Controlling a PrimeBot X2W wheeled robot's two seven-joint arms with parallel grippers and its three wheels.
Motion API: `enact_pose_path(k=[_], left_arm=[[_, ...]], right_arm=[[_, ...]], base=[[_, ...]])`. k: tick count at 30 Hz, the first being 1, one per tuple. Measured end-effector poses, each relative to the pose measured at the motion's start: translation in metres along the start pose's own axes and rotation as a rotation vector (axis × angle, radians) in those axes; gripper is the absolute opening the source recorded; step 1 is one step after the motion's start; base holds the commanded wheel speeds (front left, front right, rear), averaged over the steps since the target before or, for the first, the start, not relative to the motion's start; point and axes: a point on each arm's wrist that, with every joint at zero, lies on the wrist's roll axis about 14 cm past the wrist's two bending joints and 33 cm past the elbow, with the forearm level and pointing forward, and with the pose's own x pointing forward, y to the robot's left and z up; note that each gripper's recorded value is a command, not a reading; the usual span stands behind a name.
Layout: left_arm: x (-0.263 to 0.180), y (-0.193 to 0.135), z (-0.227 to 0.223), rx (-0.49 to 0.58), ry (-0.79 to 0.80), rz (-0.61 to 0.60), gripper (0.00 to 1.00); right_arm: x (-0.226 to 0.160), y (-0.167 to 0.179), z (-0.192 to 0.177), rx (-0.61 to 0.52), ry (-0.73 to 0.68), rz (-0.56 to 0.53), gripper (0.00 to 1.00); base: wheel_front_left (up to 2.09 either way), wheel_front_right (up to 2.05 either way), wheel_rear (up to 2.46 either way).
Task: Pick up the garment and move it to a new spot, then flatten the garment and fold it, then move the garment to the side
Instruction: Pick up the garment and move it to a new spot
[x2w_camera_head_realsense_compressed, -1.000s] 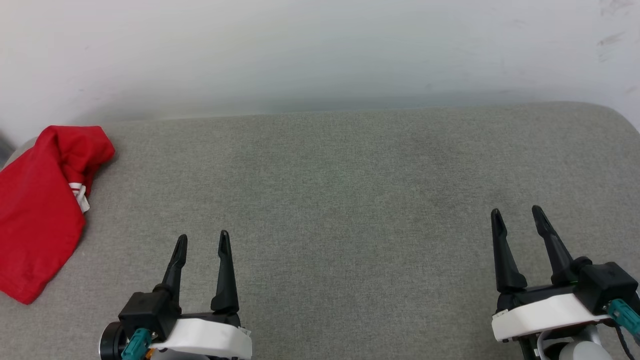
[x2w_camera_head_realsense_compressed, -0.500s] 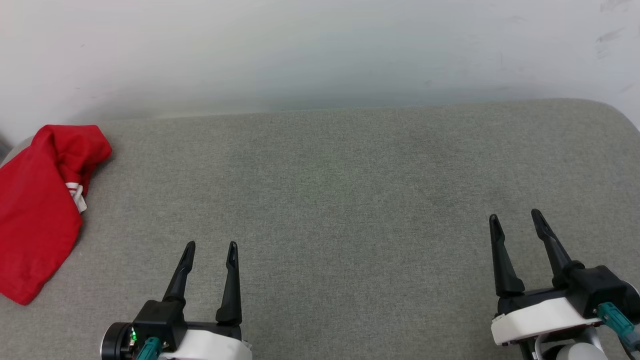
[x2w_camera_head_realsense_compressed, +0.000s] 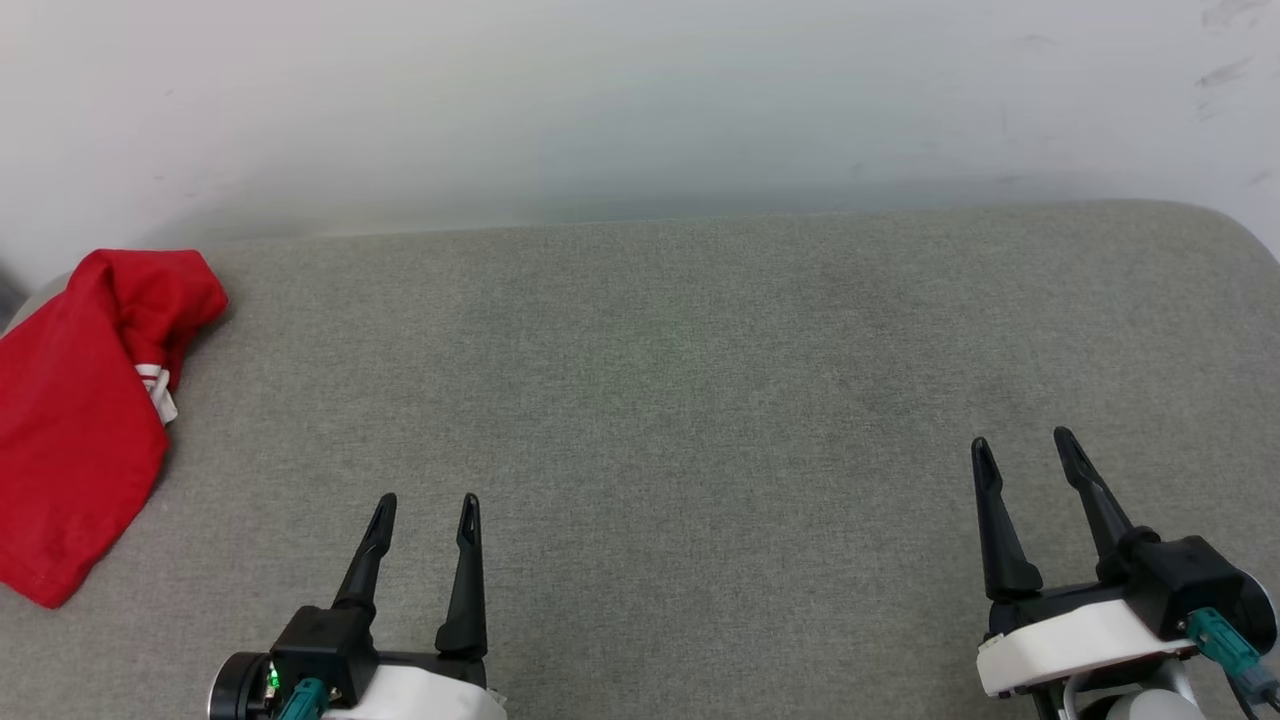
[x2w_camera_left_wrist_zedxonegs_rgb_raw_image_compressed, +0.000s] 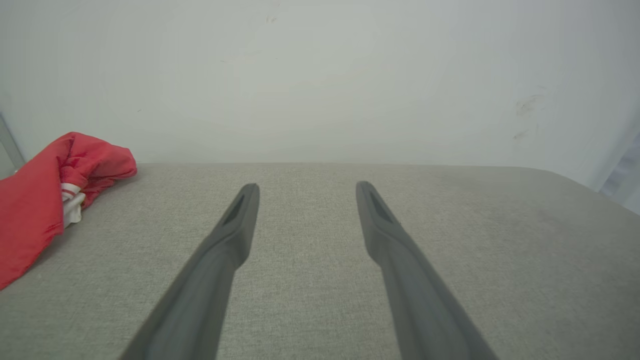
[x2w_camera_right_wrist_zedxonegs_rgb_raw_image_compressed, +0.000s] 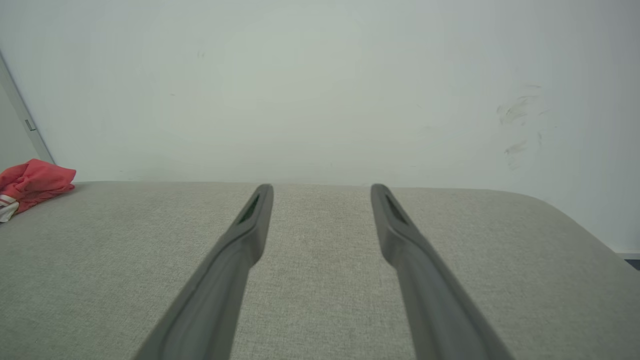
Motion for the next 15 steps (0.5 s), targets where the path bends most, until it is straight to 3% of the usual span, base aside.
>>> enact_pose_path(k=[7, 15], left_arm=[[-0.002, 0.011, -0.002, -0.036, 0.006, 0.045, 1.0], [-0.009, 0.027, 0.001, -0.008, 0.001, 0.101, 1.0]], right_arm=[[0.002, 0.012, -0.002, 0.004, 0.005, 0.038, 1.0], [0.01, 0.035, -0.001, 0.025, -0.005, 0.106, 1.0]], base=[[0.0, 0.0, 0.0], [0.0, 0.0, 0.0]])
